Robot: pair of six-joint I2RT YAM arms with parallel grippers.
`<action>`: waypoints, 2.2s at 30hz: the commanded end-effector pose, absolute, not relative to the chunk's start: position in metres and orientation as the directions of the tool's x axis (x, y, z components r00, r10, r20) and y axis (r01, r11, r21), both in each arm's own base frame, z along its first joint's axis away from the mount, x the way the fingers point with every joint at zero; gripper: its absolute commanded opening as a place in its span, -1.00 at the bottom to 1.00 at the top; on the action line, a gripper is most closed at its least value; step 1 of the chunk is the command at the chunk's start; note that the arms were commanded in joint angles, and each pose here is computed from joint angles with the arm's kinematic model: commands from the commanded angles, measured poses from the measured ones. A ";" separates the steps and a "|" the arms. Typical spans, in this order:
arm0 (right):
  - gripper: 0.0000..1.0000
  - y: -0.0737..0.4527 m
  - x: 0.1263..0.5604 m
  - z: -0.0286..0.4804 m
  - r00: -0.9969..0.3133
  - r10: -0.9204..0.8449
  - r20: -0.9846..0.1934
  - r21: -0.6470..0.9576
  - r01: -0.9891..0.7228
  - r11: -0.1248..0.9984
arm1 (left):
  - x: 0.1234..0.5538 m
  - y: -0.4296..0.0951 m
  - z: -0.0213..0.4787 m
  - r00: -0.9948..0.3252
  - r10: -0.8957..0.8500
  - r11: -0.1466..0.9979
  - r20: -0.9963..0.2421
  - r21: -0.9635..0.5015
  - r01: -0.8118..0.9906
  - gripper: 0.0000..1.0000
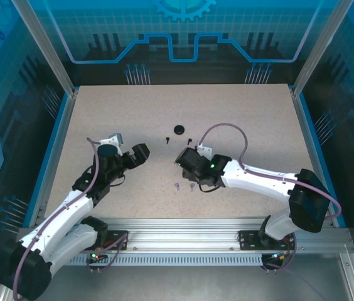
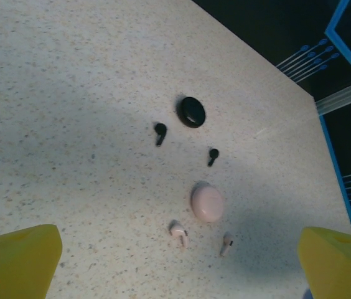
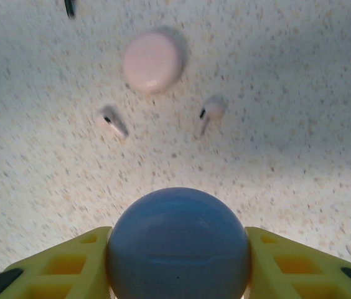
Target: Insert the wireless bluetooth earbuds into the charging case
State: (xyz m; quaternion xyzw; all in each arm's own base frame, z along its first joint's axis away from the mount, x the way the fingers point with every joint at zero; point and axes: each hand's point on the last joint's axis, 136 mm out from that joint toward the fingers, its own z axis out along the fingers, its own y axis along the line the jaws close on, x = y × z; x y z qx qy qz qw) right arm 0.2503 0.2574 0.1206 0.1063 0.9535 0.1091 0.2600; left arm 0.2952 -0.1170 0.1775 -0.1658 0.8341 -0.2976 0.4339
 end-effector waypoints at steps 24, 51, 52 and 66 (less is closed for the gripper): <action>-0.19 0.300 0.332 0.206 -0.709 0.627 -0.322 0.649 0.317 0.692 | 0.275 -0.207 0.206 -0.584 -0.471 0.451 -0.661 -0.750 0.484 0.97; -0.20 0.316 0.337 0.202 -0.708 0.663 -0.243 0.702 0.343 0.624 | 0.318 -0.248 0.213 -0.495 -0.578 0.359 -0.649 -0.747 0.560 0.41; -0.20 0.317 0.336 0.202 -0.710 0.661 -0.243 0.703 0.341 0.624 | 0.319 -0.249 0.215 -0.486 -0.581 0.364 -0.653 -0.742 0.563 0.40; -0.20 0.311 0.331 0.196 -0.704 0.669 -0.239 0.700 0.352 0.621 | 0.335 -0.252 0.216 -0.441 -0.606 0.402 -0.662 -0.733 0.549 0.07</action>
